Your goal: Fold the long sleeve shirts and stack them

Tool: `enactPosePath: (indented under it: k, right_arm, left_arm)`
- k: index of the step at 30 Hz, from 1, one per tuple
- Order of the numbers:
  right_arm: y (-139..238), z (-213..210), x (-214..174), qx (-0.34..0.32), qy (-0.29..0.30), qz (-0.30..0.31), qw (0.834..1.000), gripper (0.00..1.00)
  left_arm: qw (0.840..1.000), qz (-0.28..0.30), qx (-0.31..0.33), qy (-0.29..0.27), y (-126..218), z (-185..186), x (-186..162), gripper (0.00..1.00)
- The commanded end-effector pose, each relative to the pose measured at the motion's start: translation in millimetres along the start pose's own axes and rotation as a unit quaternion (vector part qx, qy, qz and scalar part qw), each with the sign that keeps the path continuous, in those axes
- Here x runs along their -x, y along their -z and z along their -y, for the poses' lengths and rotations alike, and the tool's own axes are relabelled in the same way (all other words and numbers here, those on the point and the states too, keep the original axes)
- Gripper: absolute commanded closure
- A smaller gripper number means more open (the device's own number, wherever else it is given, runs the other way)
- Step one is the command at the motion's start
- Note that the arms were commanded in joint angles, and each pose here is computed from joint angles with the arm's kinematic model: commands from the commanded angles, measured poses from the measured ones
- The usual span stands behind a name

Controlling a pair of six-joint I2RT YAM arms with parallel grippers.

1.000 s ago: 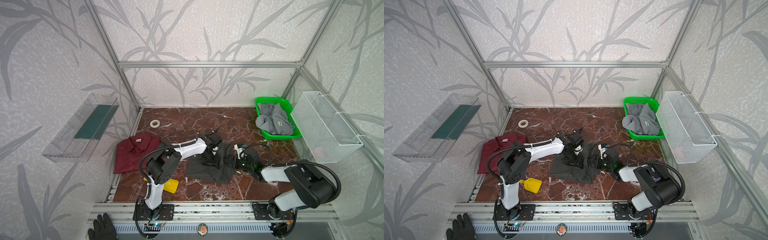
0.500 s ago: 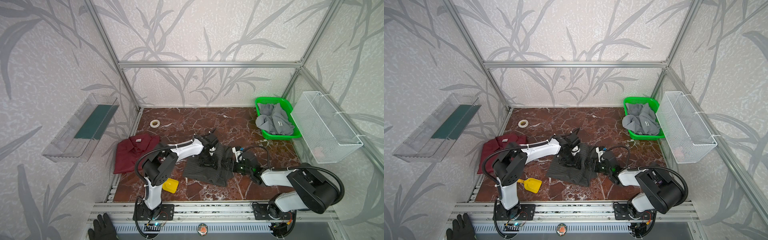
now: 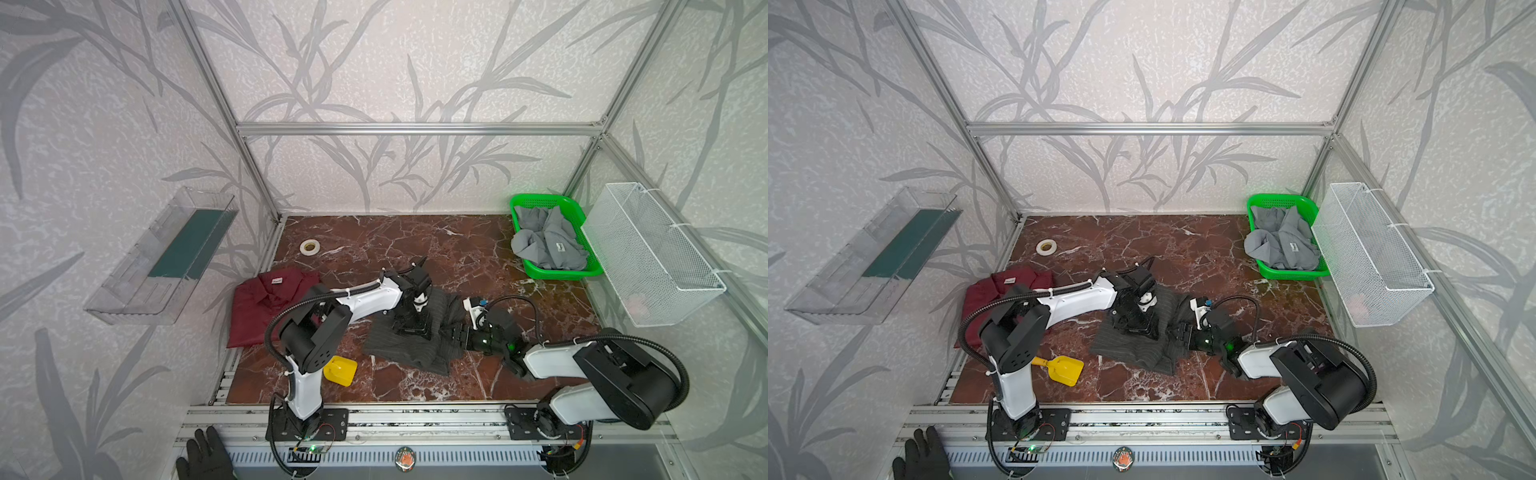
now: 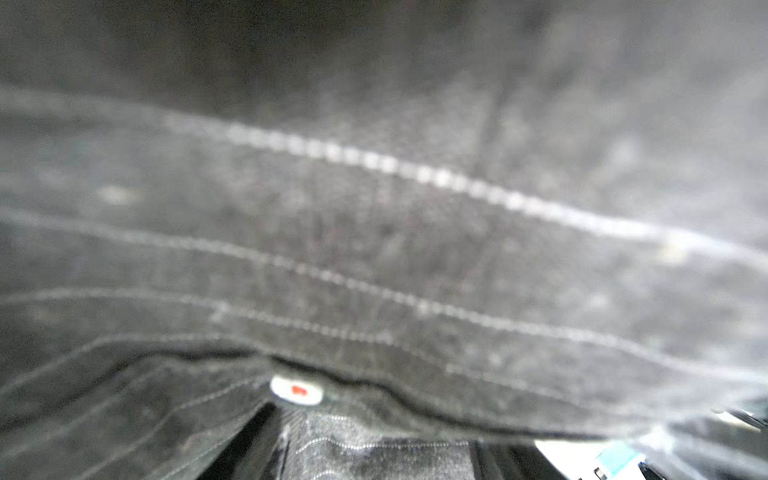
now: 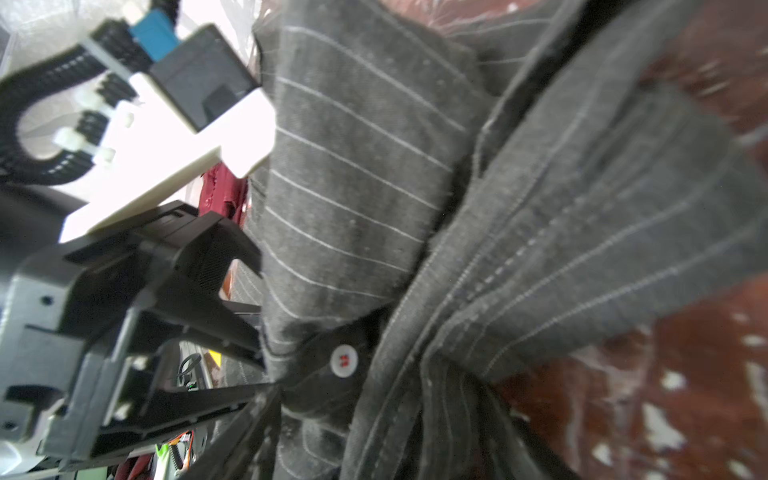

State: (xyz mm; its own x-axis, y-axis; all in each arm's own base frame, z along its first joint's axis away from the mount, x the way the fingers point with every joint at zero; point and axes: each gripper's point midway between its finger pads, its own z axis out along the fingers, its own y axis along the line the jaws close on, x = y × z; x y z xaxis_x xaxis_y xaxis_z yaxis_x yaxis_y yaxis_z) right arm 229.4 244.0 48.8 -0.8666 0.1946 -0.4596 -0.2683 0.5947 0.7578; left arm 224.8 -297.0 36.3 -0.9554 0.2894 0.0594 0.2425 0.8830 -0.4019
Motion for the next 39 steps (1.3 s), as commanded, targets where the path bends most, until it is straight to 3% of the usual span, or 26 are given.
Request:
enactPosePath:
  k: [1,6,9,18,24,28,39]
  right_arm:
    - [-10,-22,5,0.029,0.028,0.008,0.999,0.27]
    - [-17,-19,6,0.017,0.033,0.013,0.999,0.28]
    - [-24,-13,9,0.003,0.027,0.013,1.000,0.34]
    - [-34,-17,26,0.005,0.017,0.040,0.999,0.62]
    - [-38,-26,34,0.014,0.017,0.049,0.999,0.88]
    - [-28,-29,40,-0.003,0.031,0.058,0.998,1.00]
    - [29,-43,62,-0.069,0.095,0.087,0.989,1.00]
  left_arm:
    - [1.000,-0.004,-0.010,-0.004,2,3,-6,0.37]
    - [1.000,-0.006,-0.014,-0.003,-1,4,-8,0.37]
    - [1.000,-0.007,-0.015,-0.004,-1,4,-10,0.37]
    - [1.000,-0.005,-0.021,-0.004,-1,3,-17,0.37]
    - [1.000,0.010,-0.024,-0.007,7,7,-14,0.36]
    - [0.999,0.038,-0.020,-0.019,30,15,-7,0.33]
    - [0.979,0.188,-0.045,-0.066,155,52,5,0.29]
